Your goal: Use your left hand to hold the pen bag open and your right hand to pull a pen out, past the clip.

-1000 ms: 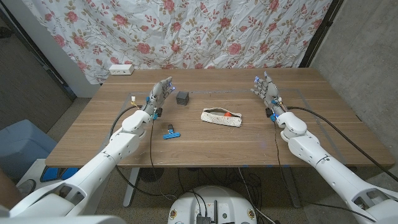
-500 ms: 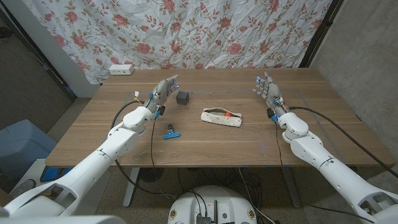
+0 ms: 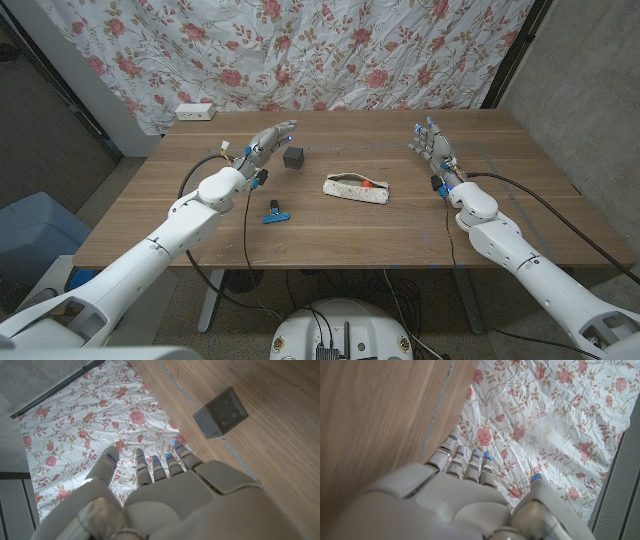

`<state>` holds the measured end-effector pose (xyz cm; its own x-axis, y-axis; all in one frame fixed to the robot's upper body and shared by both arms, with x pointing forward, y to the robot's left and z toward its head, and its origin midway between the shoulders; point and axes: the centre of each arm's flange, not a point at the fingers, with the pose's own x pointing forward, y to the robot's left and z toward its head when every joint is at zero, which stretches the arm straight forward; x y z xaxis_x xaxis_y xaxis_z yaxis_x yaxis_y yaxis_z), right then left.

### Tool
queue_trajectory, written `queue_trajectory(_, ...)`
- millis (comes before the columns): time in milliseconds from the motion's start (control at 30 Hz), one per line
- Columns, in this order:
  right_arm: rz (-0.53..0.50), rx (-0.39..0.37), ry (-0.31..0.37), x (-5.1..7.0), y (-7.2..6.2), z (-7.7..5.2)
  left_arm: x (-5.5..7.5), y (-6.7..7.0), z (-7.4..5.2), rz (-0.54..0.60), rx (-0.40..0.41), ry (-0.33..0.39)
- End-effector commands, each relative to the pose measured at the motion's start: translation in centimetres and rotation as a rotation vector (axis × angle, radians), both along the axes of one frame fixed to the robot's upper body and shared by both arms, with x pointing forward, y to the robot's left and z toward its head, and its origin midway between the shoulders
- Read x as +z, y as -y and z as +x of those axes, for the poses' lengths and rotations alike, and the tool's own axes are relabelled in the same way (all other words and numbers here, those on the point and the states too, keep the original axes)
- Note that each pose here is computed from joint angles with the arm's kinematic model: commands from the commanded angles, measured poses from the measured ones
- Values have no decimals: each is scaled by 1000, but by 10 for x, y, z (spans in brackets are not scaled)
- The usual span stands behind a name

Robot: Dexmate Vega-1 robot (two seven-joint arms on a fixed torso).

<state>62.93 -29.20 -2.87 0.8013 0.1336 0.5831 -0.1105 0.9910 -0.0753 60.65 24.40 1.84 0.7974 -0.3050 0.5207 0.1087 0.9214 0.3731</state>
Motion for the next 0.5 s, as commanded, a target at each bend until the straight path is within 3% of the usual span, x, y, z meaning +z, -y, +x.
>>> queue_trajectory(33, 3, 4, 10, -1, 5, -1, 14, 16, -15, 148, 52, 36)
queue_trajectory(500, 23, -4, 5, -8, 12, -2, 30, 36, -25, 316, 92, 70)
